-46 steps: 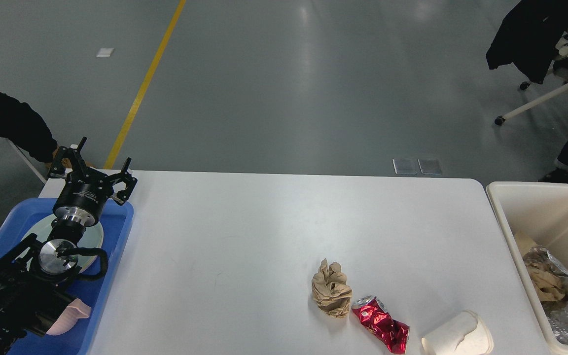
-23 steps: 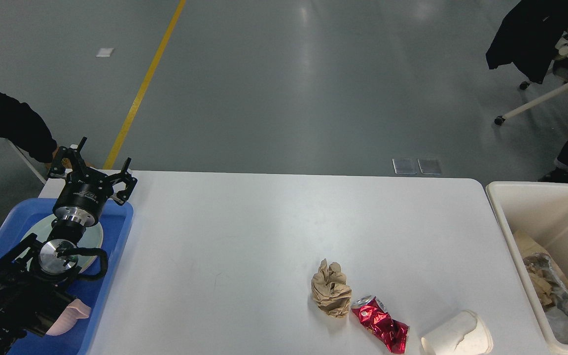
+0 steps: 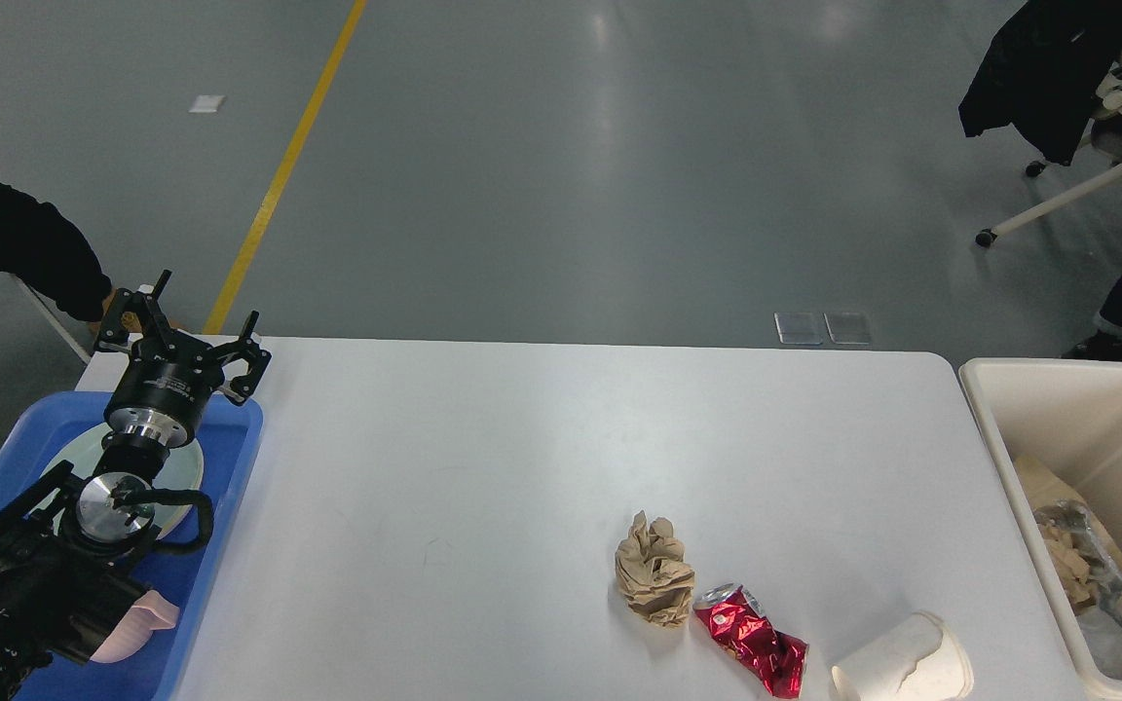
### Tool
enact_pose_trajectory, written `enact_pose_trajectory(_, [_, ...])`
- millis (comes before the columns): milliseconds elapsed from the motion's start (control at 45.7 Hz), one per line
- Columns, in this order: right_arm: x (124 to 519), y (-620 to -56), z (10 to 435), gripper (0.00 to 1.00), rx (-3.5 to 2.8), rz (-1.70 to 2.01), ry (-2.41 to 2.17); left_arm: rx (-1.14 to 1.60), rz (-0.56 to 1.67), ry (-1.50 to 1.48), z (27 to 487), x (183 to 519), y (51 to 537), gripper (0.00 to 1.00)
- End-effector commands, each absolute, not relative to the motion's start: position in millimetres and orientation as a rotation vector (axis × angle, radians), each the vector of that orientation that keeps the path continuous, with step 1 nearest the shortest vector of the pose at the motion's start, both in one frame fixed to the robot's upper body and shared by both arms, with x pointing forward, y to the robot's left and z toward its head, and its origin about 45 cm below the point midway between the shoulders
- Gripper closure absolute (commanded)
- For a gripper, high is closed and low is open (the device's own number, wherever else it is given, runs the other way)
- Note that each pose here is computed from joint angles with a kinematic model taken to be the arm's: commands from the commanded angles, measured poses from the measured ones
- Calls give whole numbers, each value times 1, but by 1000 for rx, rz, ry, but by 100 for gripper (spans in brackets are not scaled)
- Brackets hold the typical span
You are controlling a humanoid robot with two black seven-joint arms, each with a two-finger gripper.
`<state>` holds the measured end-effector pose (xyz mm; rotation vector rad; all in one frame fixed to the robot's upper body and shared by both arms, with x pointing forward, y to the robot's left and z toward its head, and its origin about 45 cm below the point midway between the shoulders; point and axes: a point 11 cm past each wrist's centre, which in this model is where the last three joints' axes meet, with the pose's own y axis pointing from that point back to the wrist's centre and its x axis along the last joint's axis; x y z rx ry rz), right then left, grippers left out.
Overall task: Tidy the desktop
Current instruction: 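Raise the right gripper out of the bin toward the far side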
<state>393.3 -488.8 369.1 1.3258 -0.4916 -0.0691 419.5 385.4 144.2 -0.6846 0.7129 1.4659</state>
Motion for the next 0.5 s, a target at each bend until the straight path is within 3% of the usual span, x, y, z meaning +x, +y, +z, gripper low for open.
enact_pose_trajectory(0, [434, -402, 413, 0, 1344, 145, -402, -685, 1466, 713, 144, 420, 385, 4])
enact_pose_trajectory(175, [450, -287, 436, 0, 1335, 369, -218, -685, 1466, 713, 144, 420, 385, 4])
enact_pose_trajectory(481, [429, -181, 380, 0, 1279, 477, 108, -685, 1466, 713, 144, 420, 385, 4])
